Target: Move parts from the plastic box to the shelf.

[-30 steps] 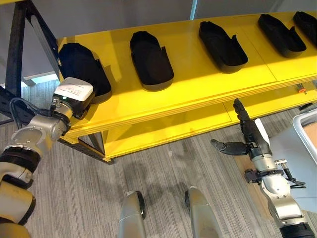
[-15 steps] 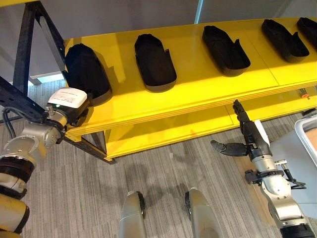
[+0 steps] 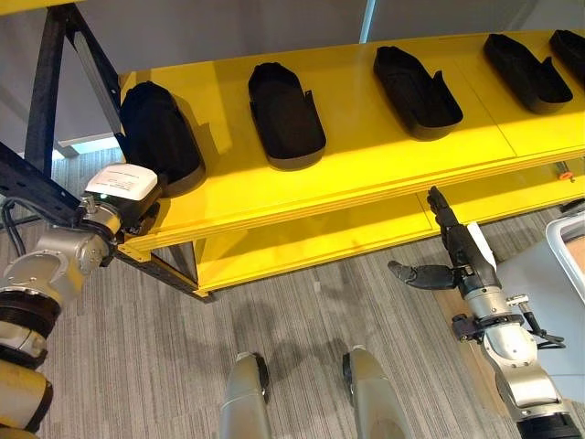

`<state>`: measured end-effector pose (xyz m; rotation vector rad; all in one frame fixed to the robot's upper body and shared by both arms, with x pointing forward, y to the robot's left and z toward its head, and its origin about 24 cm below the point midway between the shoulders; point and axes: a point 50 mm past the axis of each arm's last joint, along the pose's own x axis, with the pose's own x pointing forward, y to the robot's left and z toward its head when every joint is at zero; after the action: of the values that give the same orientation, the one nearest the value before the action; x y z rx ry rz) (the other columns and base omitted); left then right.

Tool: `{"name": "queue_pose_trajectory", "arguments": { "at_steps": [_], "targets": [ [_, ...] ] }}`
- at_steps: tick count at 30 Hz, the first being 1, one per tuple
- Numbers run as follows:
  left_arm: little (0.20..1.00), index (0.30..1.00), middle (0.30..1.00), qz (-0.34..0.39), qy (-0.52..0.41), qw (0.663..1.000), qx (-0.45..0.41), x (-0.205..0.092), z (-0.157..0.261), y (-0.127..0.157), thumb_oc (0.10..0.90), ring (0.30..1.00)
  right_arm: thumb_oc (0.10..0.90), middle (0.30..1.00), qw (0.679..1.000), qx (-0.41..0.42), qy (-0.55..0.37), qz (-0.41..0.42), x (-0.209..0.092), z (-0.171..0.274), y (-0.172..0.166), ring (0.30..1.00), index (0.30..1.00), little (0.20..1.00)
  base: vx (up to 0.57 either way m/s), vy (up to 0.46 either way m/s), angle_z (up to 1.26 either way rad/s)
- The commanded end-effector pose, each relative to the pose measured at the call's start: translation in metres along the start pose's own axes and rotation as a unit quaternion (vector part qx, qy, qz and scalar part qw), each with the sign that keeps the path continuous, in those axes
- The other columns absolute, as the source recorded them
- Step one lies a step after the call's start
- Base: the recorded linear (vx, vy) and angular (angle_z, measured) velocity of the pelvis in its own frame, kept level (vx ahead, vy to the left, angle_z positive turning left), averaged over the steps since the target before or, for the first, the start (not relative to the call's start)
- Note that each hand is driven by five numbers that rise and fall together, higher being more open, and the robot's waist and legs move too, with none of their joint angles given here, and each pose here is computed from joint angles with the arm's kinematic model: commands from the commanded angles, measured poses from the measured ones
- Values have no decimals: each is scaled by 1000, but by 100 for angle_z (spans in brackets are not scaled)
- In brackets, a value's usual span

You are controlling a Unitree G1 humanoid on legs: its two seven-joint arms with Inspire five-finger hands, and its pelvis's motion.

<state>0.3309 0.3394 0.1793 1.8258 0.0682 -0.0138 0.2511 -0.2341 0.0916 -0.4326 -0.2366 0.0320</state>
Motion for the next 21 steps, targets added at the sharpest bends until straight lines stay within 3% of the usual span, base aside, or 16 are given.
{"name": "queue_pose_trajectory", "arguments": {
  "at_steps": [1, 21],
  "targets": [
    [1000, 1000, 1000, 46, 87, 995, 21, -15, -47, 31, 900, 1000, 900, 1000, 989, -15, -134, -62, 6, 51, -32, 1000, 1000, 1000, 0, 0, 0],
    [1000, 1000, 1000, 28, 153, 985, 74, -16, -73, 29, 900, 1000, 900, 1000, 988, -20, -142, -50, 4, 53, -27, 1000, 1000, 1000, 0, 0, 0]
  ]
}}
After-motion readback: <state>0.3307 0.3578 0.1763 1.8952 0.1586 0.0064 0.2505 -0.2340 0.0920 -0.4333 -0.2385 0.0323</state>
